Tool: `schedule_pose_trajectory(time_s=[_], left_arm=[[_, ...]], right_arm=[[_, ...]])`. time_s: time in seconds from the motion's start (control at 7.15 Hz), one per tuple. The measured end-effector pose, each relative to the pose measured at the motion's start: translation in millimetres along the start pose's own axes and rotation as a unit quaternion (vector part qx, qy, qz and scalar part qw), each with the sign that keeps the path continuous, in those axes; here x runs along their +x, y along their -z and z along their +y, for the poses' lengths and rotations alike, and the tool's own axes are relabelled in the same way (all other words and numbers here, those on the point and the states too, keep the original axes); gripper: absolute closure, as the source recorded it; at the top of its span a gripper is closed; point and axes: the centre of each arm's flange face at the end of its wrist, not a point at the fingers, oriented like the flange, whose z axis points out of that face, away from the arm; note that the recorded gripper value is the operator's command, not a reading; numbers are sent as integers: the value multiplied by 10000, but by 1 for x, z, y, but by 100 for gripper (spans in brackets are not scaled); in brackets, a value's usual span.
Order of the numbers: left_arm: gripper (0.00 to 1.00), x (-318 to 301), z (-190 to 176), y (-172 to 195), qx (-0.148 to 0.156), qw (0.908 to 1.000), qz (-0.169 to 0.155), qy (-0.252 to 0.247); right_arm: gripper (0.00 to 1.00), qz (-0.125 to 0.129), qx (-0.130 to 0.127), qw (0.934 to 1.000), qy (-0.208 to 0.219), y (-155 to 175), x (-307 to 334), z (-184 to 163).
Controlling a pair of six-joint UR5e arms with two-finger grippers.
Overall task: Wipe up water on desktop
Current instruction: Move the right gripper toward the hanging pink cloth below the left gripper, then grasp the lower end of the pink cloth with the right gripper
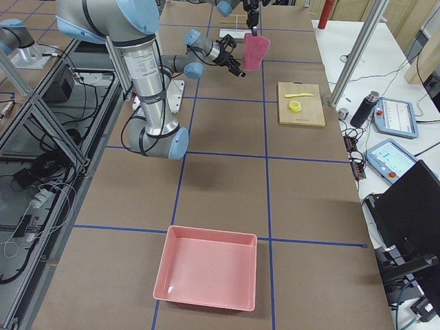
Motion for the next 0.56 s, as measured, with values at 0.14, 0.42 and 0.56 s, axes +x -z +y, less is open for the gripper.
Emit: schedule_pose_trajectory(time_s=[0.14,0.42,0.56], left_arm=[[100,6,8,-6,-88,9999,30,88],[100,16,20,-14,-214,9995,87,193],[100,17,22,-15,-230,9995,93,205]], right_arm=[[10,12,27,10000,-44,-5,-7,-1],[27,17,41,9999,-115,-8,-11,-2],[13,16,43,9999,-126,-8,-11,-2]])
